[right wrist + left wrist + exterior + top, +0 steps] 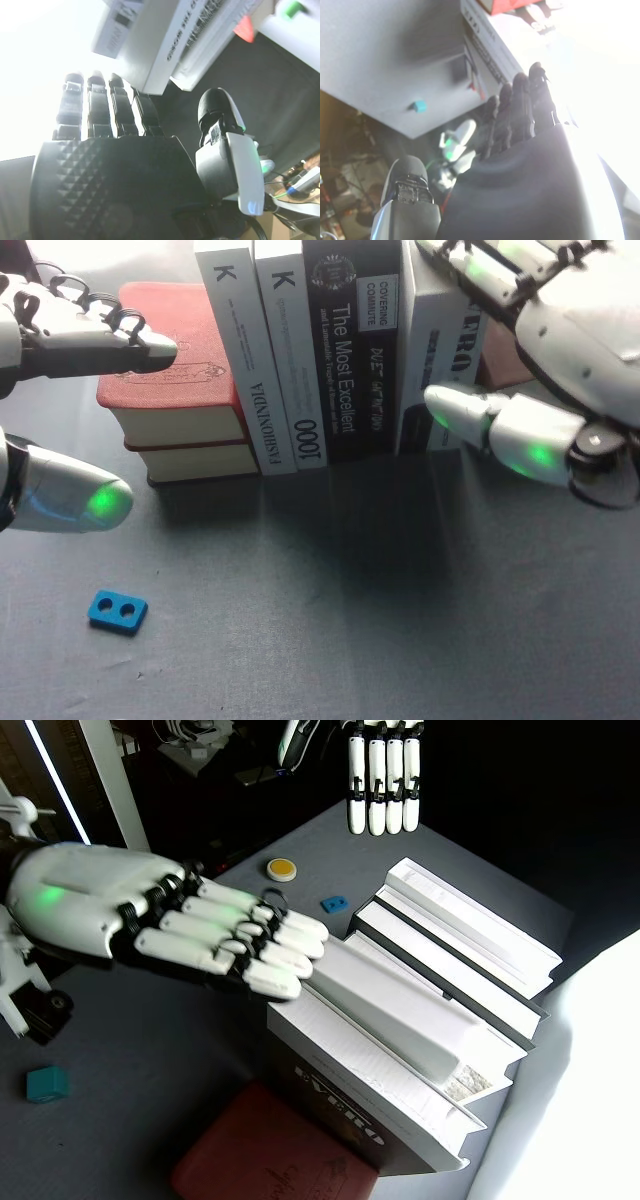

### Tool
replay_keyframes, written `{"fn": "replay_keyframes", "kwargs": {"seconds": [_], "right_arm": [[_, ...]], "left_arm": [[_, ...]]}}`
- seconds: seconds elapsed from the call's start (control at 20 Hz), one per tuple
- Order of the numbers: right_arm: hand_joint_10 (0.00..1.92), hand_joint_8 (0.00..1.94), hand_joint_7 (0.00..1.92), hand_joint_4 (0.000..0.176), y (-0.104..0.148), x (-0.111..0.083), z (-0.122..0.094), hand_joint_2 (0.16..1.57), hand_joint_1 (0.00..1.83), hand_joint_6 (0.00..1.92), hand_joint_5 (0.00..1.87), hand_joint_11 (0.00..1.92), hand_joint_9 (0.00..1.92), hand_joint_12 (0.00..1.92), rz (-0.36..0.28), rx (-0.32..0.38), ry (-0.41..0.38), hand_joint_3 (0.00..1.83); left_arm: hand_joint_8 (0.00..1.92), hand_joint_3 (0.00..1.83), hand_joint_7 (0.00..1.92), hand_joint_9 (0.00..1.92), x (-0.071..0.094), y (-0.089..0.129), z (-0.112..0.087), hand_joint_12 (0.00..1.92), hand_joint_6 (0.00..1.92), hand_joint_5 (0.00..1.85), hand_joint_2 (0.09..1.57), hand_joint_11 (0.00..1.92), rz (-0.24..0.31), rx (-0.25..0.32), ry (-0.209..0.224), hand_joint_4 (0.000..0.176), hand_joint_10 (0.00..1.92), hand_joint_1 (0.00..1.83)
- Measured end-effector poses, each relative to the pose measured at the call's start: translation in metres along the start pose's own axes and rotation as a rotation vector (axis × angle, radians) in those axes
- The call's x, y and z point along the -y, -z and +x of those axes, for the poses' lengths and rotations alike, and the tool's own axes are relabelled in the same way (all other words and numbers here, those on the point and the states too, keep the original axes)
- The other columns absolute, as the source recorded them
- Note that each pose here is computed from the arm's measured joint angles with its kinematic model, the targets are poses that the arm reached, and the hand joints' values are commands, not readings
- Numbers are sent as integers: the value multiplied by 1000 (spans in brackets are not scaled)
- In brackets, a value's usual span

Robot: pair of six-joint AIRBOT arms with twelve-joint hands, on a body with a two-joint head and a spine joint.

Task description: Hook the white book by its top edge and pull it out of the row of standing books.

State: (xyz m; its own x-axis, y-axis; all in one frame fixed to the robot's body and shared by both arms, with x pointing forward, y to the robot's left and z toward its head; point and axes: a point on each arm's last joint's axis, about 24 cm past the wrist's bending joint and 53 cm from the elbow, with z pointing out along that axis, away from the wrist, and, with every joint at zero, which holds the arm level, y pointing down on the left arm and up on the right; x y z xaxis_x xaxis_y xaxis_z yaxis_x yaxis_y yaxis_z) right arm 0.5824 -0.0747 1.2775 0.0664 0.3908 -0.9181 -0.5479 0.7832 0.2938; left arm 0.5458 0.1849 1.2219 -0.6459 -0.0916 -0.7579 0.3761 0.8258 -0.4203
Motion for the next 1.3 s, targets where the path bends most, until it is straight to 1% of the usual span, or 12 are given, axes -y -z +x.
{"fn": "replay_keyframes", "kwargs": {"seconds": [0.2, 0.45, 0.5, 0.75, 0.9, 1.0, 1.15, 1.3], "right_arm": [[5, 5, 54, 0, 13, -9, 0, 1306, 0, 0, 61, 0, 17, 0, -4, -18, 4, 3], [2, 1, 47, 0, 36, -26, 8, 1308, 0, 1, 59, 0, 11, 0, -15, -69, 22, 3], [11, 12, 74, 0, 41, -29, 9, 1311, 0, 17, 95, 0, 32, 0, -16, -79, 26, 4], [4, 3, 59, 0, 60, -37, 17, 1298, 0, 7, 78, 0, 18, 0, -3, -127, 31, 0], [12, 12, 83, 0, 65, -36, 20, 1301, 0, 15, 100, 0, 39, 0, 23, -148, 32, 0], [2, 3, 62, 0, 69, -34, 22, 1303, 0, 8, 86, 0, 18, 0, 32, -157, 67, 0], [2, 1, 60, 0, 75, -25, 32, 1302, 0, 5, 81, 0, 18, 0, 85, -210, 64, 0], [8, 7, 75, 0, 78, -20, 42, 1301, 0, 13, 103, 0, 32, 0, 100, -250, 70, 0]], "left_arm": [[0, 0, 0, 0, 0, 0, 0, 0, 0, 1, 1154, 0, 0, 0, 0, 0, 0, 0], [0, 0, 0, 0, 1, 0, 0, 0, 0, 0, 1156, 0, 1, -1, -2, 0, 0, 0], [0, 3, 0, 0, 1, 0, 0, 0, 6, 14, 1162, 0, 1, -1, -2, 0, 0, 0], [0, 1, 0, 0, 4, 0, 2, 0, 0, 0, 1158, 0, 6, -3, -7, 0, 0, 0], [0, 0, 0, 0, 5, 0, 2, 0, 0, 1, 1156, 0, 7, -3, -9, 0, 0, 0], [0, 0, 0, 0, 5, 0, 2, 0, 0, 0, 1156, 0, 7, -4, -9, 0, 0, 0], [0, 1, 0, 0, 5, 0, 2, 0, 0, 0, 1158, 0, 7, -4, -9, 0, 0, 0], [4, 6, 10, 0, 5, 0, 2, 0, 10, 26, 1170, 1, 6, -4, -8, 0, 0, 0]]}}
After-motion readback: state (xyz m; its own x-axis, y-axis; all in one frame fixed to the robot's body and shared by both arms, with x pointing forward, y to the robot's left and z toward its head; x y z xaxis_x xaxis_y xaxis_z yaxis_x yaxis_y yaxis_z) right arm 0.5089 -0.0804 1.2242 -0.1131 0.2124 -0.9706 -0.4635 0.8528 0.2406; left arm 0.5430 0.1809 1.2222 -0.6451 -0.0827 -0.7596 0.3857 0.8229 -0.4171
